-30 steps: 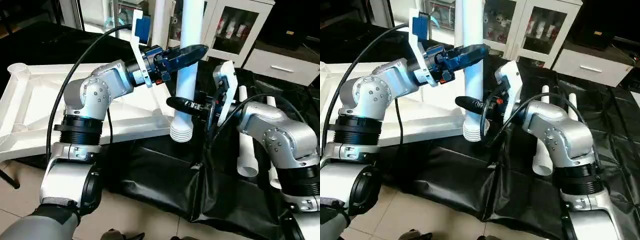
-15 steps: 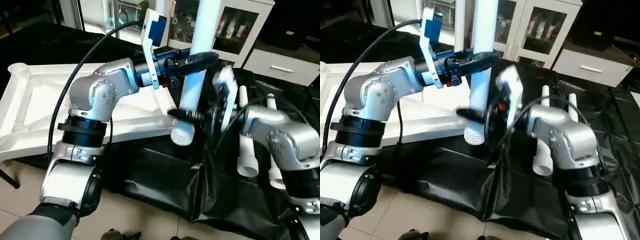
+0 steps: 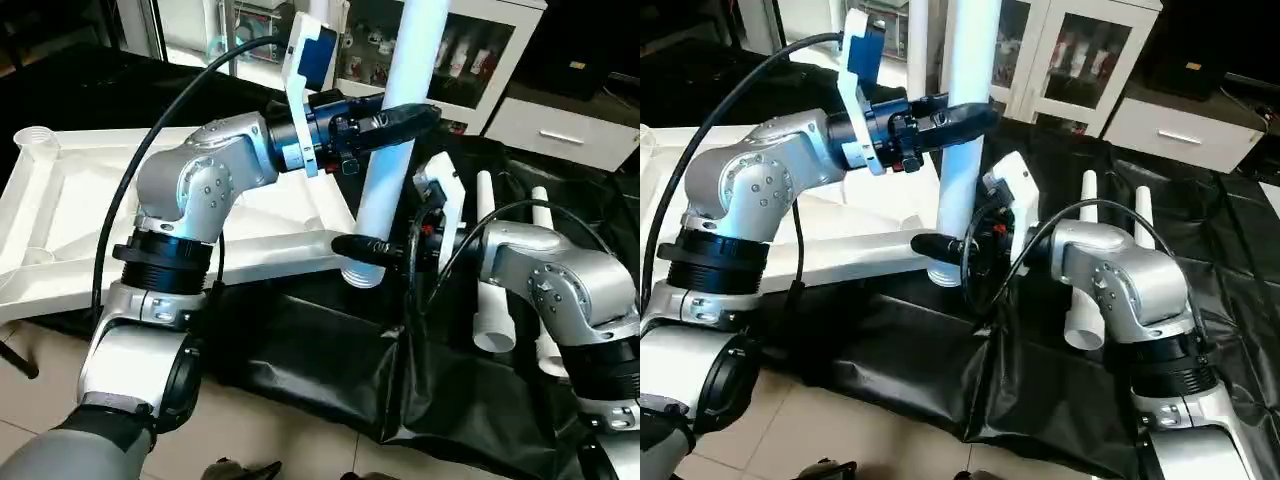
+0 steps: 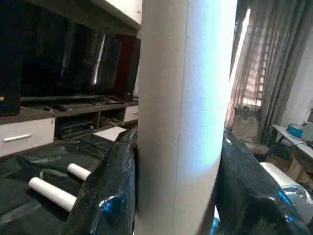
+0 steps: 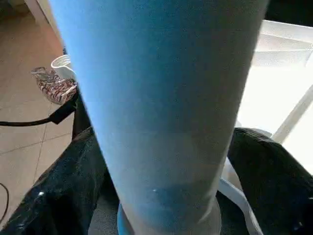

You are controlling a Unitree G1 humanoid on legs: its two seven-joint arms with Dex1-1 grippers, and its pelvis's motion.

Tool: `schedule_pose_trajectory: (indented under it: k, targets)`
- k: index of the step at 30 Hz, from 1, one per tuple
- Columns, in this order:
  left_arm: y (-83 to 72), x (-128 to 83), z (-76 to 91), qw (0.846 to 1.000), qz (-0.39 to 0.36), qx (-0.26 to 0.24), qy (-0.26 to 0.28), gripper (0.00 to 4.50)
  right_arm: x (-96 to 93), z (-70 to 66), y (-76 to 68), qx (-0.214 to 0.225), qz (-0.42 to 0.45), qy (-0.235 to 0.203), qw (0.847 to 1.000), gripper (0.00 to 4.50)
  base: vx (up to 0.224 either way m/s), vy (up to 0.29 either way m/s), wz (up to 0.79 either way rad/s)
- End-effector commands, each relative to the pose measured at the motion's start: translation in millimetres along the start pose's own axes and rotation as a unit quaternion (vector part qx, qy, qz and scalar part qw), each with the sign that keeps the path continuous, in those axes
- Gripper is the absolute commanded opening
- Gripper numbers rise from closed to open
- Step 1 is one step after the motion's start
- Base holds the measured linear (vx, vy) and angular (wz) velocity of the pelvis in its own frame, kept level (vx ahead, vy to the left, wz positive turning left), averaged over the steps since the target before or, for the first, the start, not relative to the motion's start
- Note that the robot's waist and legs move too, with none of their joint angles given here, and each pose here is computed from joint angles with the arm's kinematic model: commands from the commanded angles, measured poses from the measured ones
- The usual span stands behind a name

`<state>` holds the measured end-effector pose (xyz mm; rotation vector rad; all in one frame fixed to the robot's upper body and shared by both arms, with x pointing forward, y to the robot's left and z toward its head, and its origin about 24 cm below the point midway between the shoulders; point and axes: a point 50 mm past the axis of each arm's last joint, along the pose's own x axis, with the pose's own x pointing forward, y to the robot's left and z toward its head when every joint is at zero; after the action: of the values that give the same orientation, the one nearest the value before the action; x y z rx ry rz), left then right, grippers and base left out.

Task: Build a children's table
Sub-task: Pick table leg

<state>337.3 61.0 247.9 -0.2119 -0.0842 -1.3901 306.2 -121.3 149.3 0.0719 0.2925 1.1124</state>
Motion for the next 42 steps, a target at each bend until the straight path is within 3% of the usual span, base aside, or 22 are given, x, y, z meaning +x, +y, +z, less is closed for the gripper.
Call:
schedule_pose_trajectory:
  k: [1, 11, 13, 19, 26, 28, 33, 42]
  targets:
    - [-7.1, 6, 8.5, 1.000, -0.019, 0.023, 0.004, 1.79, -1.1, -1.0, -3.2, 0.006, -0.011, 0.006, 1.000, 3.46, 0.000, 0.000, 0.00]
    - [-12.9, 8, 7.9, 0.999, -0.040, 0.024, 0.010, 1.79, 0.2, -1.5, -3.7, 0.006, -0.010, 0.007, 1.000, 2.79, 0.000, 0.000, 0.00]
    - [-14.5, 9, 7.1, 0.999, -0.045, 0.024, 0.011, 1.79, 0.6, -2.1, -3.7, 0.005, -0.009, 0.008, 1.000, 2.45, 0.000, 0.000, 0.00]
    - [-18.9, 14, 7.1, 0.998, -0.061, 0.019, 0.008, 1.79, 1.4, -3.5, -3.7, 0.004, -0.007, 0.009, 1.000, 2.18, 0.000, 0.000, 0.00]
    - [-20.2, 14, 8.7, 0.998, -0.067, 0.020, 0.005, 1.79, 2.4, -4.5, -3.4, 0.001, -0.006, 0.009, 1.000, 2.05, 0.000, 0.000, 0.00]
    - [-20.0, 14, 8.9, 0.998, -0.066, 0.021, 0.005, 1.79, 2.4, -4.5, -3.6, -0.003, -0.008, 0.010, 1.000, 2.72, 0.000, 0.000, 0.00]
    - [-17.5, 12, 10.6, 0.998, -0.058, 0.023, 0.003, 1.79, 2.3, -4.6, -4.6, -0.003, -0.014, 0.005, 1.000, 2.74, 0.000, 0.000, 0.00]
    - [-16.3, 9, 10.4, 0.998, -0.054, 0.024, 0.001, 1.79, 1.9, -5.0, -5.6, -0.001, -0.014, 0.004, 1.000, 2.08, 0.000, 0.000, 0.00]
